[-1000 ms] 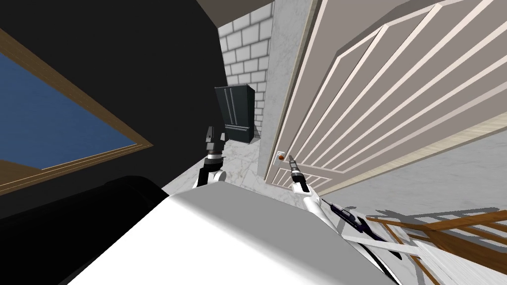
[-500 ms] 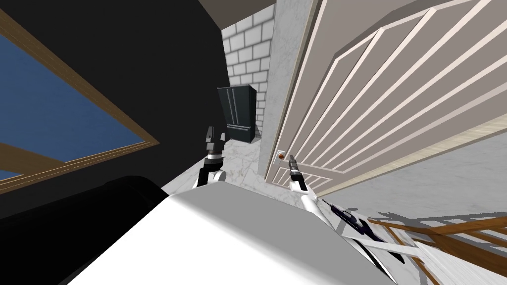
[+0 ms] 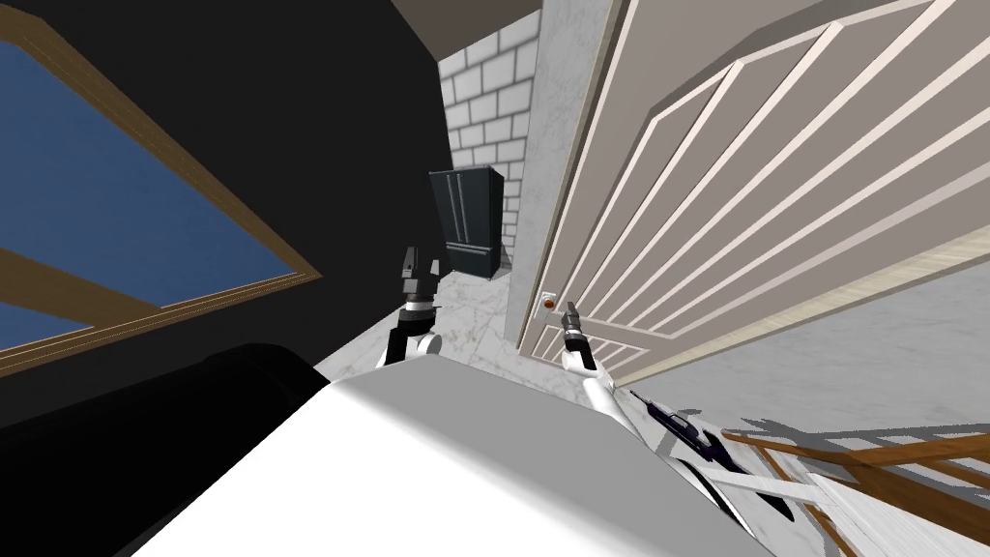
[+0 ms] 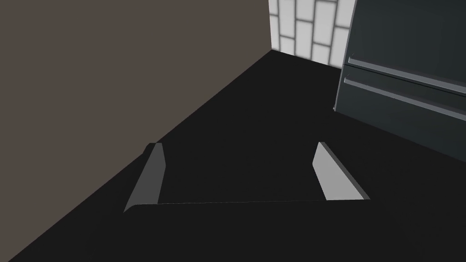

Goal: Push the door open

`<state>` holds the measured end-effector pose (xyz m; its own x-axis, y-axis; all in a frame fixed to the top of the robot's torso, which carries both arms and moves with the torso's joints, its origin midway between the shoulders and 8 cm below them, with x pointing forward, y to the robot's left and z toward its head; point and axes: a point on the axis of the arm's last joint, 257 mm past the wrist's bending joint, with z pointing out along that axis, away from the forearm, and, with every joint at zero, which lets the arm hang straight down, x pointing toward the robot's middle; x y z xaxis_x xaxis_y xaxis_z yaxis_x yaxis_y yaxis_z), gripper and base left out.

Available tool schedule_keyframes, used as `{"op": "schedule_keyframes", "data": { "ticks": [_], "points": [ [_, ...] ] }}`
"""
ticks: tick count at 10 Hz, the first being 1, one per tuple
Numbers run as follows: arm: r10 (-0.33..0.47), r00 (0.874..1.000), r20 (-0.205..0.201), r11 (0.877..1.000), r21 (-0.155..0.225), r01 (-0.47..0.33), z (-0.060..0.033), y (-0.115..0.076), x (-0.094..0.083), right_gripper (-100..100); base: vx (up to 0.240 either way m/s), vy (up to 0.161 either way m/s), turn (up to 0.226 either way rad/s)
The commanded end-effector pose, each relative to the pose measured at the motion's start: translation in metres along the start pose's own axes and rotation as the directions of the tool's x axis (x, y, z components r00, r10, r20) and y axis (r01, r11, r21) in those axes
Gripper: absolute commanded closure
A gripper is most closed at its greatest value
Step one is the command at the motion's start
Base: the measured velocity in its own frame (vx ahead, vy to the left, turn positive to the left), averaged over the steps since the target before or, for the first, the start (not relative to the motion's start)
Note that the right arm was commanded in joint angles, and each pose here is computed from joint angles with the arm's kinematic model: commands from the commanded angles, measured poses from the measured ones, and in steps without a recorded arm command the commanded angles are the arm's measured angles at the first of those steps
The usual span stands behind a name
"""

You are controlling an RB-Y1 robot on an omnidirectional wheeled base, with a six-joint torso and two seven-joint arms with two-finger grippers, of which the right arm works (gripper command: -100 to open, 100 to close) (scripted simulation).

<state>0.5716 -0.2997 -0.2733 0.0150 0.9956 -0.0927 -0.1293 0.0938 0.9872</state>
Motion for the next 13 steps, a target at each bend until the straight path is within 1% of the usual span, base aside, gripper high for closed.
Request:
{"op": "schedule_keyframes", "data": {
  "ticks": [1,2,4,5,6,7,9,10,11,12,13],
  "points": [
    [0.082,0.997,0.015,0.997,0.001,-0.082,0.0023,0.0,0.001,-100,-0.04,-0.025,0.038],
    [0.087,0.996,0.015,0.996,0.001,-0.087,0.0023,0.0,0.001,-100,-0.037,-0.019,0.028],
    [0.208,0.977,0.04,0.978,-0.001,-0.208,0.0058,-0.001,0.004,-100,-0.055,-0.027,0.08],
    [0.223,0.974,0.04,0.975,-0.002,-0.224,0.0058,-0.001,0.004,-100,-0.05,-0.02,0.023],
    [0.285,0.957,0.052,0.959,-0.005,-0.285,0.0075,-0.001,0.006,-100,-0.05,-0.021,0.039],
    [0.291,0.955,0.052,0.957,-0.005,-0.291,0.0075,-0.001,0.006,-100,-0.042,-0.021,0.026],
    [0.405,0.911,0.075,0.914,-0.013,-0.405,0.0106,-0.002,0.01,-100,-0.061,-0.025,0.066],
    [0.421,0.904,0.075,0.907,-0.014,-0.421,0.0106,-0.002,0.01,-100,-0.052,-0.022,0.035],
    [0.477,0.875,0.085,0.878,-0.02,-0.477,0.0121,-0.003,0.012,-100,-0.04,-0.019,0.054],
    [0.483,0.871,0.085,0.875,-0.021,-0.484,0.0121,-0.003,0.012,-100,-0.033,-0.019,0.024],
    [0.542,0.835,0.095,0.84,-0.028,-0.542,0.0135,-0.004,0.014,-100,-0.045,-0.023,0.049]
  ]
}}
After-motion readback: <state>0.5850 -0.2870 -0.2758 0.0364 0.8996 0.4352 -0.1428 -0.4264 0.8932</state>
